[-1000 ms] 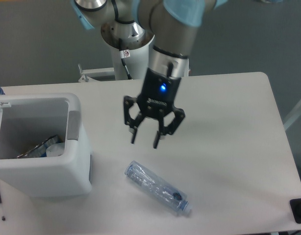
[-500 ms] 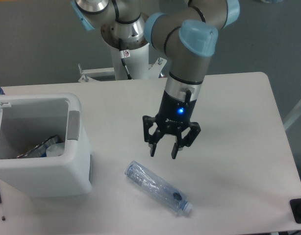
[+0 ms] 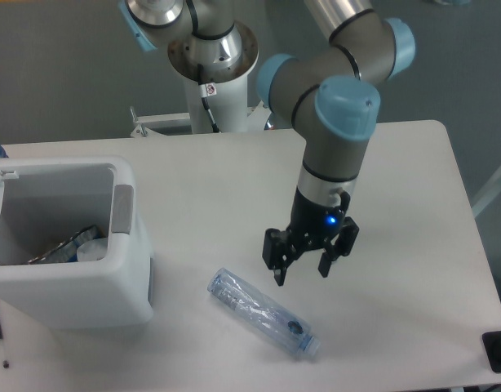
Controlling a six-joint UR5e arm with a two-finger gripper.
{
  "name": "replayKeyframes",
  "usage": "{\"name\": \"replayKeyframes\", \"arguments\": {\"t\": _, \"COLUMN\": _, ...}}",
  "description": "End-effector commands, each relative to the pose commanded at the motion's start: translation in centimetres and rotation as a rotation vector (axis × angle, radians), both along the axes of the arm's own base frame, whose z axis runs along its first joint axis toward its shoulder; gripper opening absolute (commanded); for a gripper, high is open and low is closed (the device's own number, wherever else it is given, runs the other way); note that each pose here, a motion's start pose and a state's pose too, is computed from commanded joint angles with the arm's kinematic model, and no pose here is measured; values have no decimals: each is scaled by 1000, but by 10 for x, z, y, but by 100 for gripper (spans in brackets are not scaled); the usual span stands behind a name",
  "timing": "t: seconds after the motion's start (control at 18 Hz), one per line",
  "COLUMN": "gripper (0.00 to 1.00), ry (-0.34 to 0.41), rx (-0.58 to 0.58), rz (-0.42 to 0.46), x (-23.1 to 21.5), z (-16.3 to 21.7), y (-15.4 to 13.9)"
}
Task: Place the trash in the trash can
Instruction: 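Move the open gripper over the clear plastic bottle and lower, then align and close the gripper around the bottle's body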
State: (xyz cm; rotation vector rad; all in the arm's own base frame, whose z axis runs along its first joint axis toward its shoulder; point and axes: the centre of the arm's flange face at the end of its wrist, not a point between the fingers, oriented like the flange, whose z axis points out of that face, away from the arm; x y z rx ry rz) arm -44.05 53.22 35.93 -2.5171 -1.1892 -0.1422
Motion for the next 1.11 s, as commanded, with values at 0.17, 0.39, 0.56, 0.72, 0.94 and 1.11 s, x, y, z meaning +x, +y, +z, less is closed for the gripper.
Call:
{"name": "replayKeyframes", "arguments": {"t": 0.17, "gripper": 100, "ry": 2, "rx": -53, "rz": 58, "x": 1, "z": -14, "y": 13}}
{"name": "replayKeyframes", "arguments": {"t": 0.39, "gripper": 100, "ry": 16, "rx": -118, "rz": 157, "x": -3, "z": -40, "y": 44}}
{"name": "replayKeyframes", "arguments": {"t": 0.56, "gripper": 100, "ry": 19, "rx": -171, "rz": 228, "x": 2, "z": -64, "y": 58}}
{"name": "replayKeyframes", "arguments": {"t": 0.72, "gripper": 100, "ry": 11, "rx": -190, "rz": 234, "x": 6, "z": -79, "y": 65}}
{"name": "replayKeyframes", "arguments": {"t": 0.94, "gripper": 98, "ry": -8, "rx": -207, "rz": 253, "x": 9, "z": -97, "y": 73}}
{"name": "replayKeyframes", "arguments": {"t": 1.11, "gripper": 97, "ry": -1, "rx": -247, "rz": 295, "x": 11, "z": -113, "y": 77}}
